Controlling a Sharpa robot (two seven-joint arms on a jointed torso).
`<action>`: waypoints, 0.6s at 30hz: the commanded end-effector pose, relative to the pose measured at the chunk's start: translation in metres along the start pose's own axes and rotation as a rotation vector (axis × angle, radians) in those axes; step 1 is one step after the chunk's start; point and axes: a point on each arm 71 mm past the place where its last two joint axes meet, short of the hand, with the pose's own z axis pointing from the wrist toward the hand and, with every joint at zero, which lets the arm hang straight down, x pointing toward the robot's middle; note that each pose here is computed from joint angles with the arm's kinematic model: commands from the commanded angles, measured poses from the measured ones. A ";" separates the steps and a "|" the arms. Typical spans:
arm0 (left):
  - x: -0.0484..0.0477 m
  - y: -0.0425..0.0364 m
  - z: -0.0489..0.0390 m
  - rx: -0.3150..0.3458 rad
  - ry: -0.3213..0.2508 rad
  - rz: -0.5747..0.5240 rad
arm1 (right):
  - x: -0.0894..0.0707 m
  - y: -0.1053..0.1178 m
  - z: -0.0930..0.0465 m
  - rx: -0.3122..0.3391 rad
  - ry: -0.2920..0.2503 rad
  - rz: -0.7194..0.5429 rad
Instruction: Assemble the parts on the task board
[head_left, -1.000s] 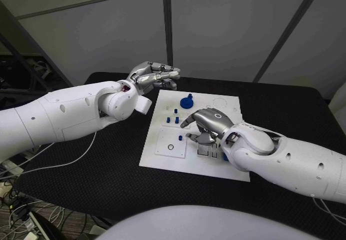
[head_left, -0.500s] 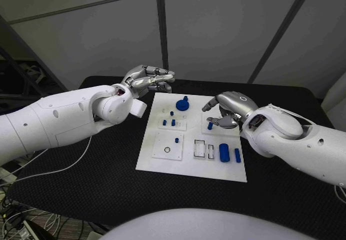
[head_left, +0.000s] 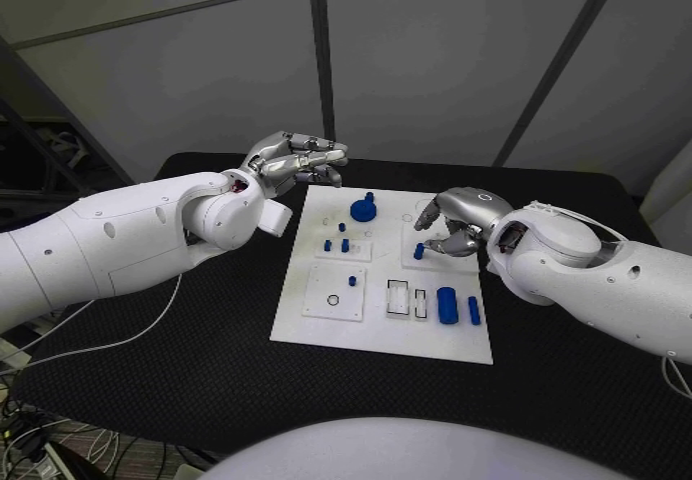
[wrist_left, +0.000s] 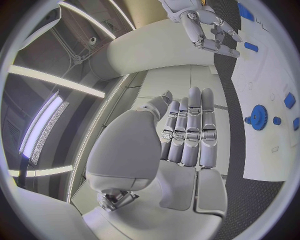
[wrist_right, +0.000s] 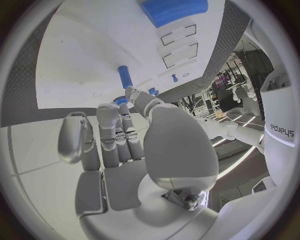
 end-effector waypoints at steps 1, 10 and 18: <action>0.0009 -0.0013 0.0003 0.004 0.011 -0.009 | 0.004 -0.002 0.002 0.015 0.068 -0.016; 0.0009 -0.0013 0.0004 0.004 0.010 -0.008 | 0.009 0.002 0.008 0.008 0.104 -0.020; 0.0005 -0.0012 0.0004 0.003 0.008 -0.007 | 0.012 0.005 0.011 -0.002 0.136 -0.024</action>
